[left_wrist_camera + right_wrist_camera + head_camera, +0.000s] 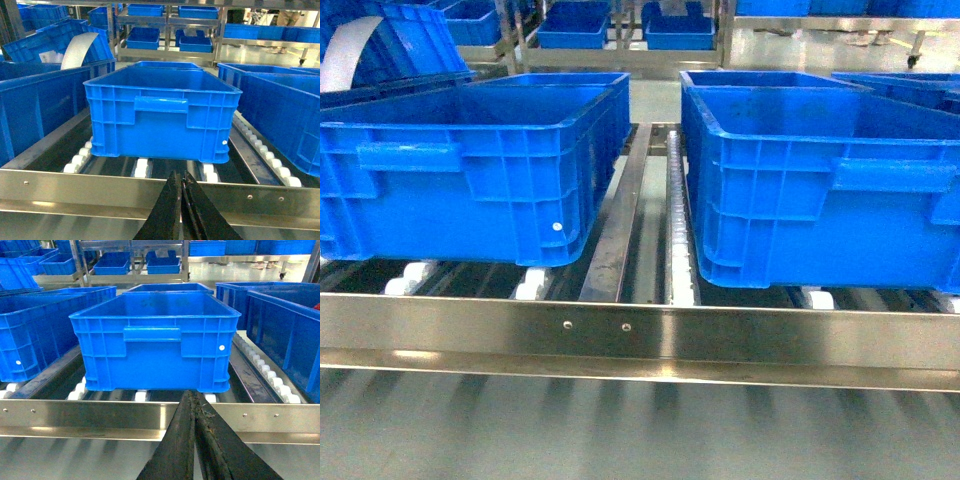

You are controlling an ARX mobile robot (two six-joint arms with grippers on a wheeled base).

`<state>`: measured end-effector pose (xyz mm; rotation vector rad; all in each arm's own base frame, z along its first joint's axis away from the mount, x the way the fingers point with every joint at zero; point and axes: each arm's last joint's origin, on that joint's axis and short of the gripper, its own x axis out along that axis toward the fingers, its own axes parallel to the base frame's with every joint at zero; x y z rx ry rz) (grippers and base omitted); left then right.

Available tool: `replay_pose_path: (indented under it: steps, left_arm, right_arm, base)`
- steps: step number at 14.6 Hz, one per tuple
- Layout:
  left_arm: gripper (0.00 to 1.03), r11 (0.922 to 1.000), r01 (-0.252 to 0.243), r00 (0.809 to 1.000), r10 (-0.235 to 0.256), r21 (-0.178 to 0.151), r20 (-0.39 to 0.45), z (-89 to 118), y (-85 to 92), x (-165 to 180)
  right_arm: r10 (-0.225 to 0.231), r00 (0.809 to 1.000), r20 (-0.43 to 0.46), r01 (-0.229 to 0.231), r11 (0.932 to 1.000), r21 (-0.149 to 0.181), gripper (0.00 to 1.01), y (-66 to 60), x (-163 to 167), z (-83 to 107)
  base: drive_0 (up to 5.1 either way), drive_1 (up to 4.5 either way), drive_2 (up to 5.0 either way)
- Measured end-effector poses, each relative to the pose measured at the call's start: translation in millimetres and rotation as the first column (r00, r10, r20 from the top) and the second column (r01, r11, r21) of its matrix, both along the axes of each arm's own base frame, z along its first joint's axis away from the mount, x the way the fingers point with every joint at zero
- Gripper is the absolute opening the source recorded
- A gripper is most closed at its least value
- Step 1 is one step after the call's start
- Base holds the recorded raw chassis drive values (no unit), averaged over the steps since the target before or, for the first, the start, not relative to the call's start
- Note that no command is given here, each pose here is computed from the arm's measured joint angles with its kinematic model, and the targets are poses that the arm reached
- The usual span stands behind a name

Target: Sort blue parts and orange caps into right shelf containers

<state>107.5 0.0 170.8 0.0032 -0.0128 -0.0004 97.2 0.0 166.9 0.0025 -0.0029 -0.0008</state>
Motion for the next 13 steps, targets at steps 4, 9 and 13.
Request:
replay_pose_path:
  steps: [4,9,13]
  left_arm:
    - [0.02,1.0000,0.000,1.000,0.000,0.000,-0.011,-3.1,0.0,-10.1]
    - [0.02,1.0000,-0.001,1.000,0.001,0.000,-0.013,-3.3,0.0,-10.1]
    - [0.37,1.0000,-0.001,1.000,0.001,-0.001,-0.013,-3.3,0.0,-10.1]
  right_arm:
    - [0.000,1.000,0.001,0.000,1.0000,0.000,0.02,0.0,0.0,0.1]
    - [0.000,1.000,0.000,0.000,1.0000,0.000,0.02,0.0,0.0,0.0]
    - [0.000,1.000,0.000,0.000,1.0000,0.000,0.32,0.0,0.0,0.0]
  base:
    - [0.0,0.00,0.0]
    - [0.0,0.00,0.0]
    - [0.0,0.00,0.0]
